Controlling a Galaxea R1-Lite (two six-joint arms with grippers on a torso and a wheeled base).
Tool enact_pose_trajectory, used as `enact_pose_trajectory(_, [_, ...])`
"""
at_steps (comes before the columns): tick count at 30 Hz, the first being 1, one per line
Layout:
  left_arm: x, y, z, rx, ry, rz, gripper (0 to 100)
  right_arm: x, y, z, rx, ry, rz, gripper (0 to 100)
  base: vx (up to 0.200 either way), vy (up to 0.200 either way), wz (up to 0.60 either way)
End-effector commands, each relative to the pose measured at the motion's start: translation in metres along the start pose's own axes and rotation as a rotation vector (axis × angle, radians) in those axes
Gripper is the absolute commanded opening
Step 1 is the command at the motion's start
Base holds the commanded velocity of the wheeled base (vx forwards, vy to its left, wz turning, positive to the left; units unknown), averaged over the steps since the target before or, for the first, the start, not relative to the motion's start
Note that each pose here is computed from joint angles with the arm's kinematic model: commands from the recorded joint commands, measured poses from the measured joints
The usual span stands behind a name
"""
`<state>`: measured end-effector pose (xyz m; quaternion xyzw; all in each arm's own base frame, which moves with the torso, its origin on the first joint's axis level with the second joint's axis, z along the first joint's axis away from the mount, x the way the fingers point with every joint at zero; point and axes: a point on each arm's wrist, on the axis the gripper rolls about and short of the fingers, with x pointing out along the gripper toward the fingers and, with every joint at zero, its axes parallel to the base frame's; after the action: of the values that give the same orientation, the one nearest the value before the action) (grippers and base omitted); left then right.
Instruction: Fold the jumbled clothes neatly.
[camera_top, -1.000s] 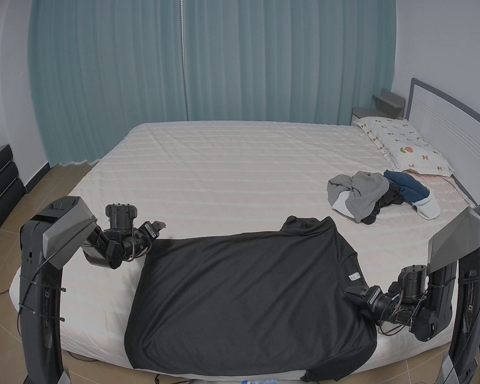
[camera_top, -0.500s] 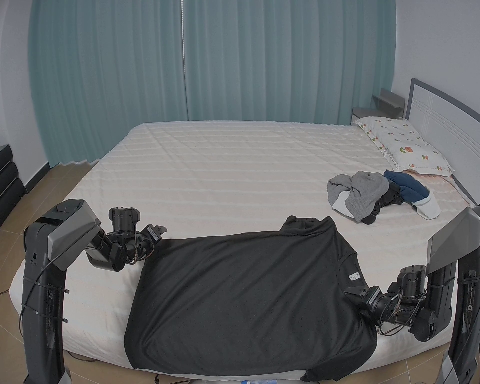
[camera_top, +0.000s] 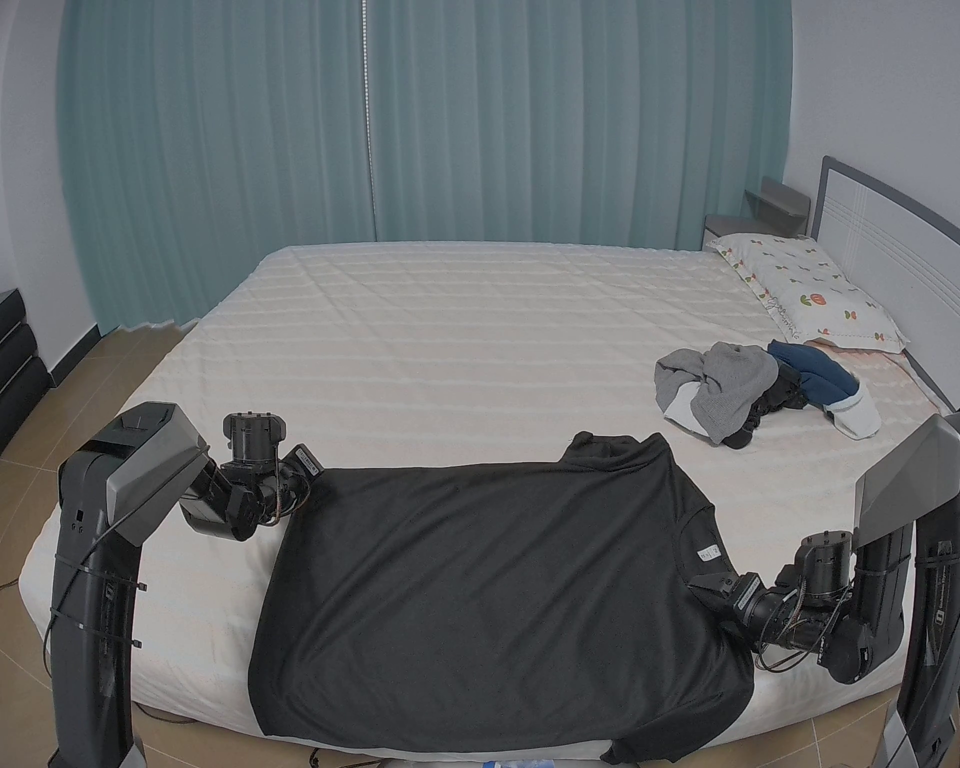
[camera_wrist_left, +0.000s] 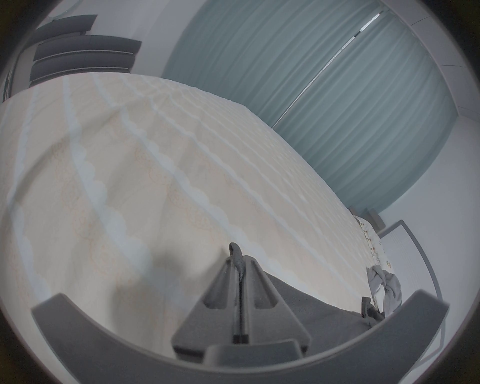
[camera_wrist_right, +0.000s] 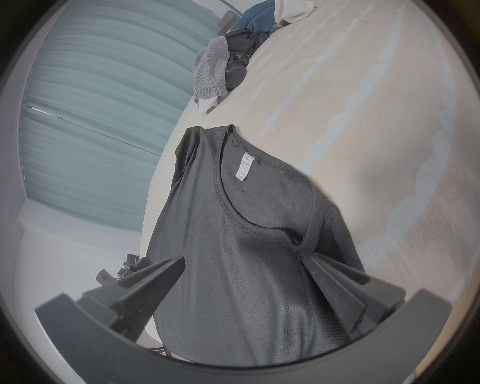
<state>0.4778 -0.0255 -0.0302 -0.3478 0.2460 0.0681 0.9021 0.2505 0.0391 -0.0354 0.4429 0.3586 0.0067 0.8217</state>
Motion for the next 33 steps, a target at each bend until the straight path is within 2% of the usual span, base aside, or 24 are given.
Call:
enact_pose_trajectory(1, [0.01, 0.002, 0.004, -0.004, -0.041, 0.011, 0, 0.0, 0.001, 0.0, -0.003, -0.005, 0.009, 100, 0.0, 0.0, 0.0])
enact_pose_trajectory(20, [0.026, 0.007, 0.018, -0.017, -0.122, 0.013, 0, 0.0, 0.001, 0.001, -0.003, -0.006, 0.01, 100, 0.0, 0.0, 0.0])
enact_pose_trajectory(30, [0.025, 0.006, 0.017, -0.016, -0.117, 0.019, 0, 0.001, 0.001, 0.001, -0.002, -0.007, 0.012, 100, 0.0, 0.0, 0.0])
enact_pose_trajectory(31, [0.025, 0.006, 0.017, -0.018, -0.117, 0.018, 100, 0.001, 0.002, 0.001, -0.003, -0.009, 0.015, 100, 0.0, 0.0, 0.0])
enact_pose_trajectory(33, [0.025, 0.007, 0.016, -0.018, -0.115, 0.021, 100, 0.001, 0.002, 0.002, -0.001, -0.013, 0.018, 100, 0.0, 0.0, 0.0])
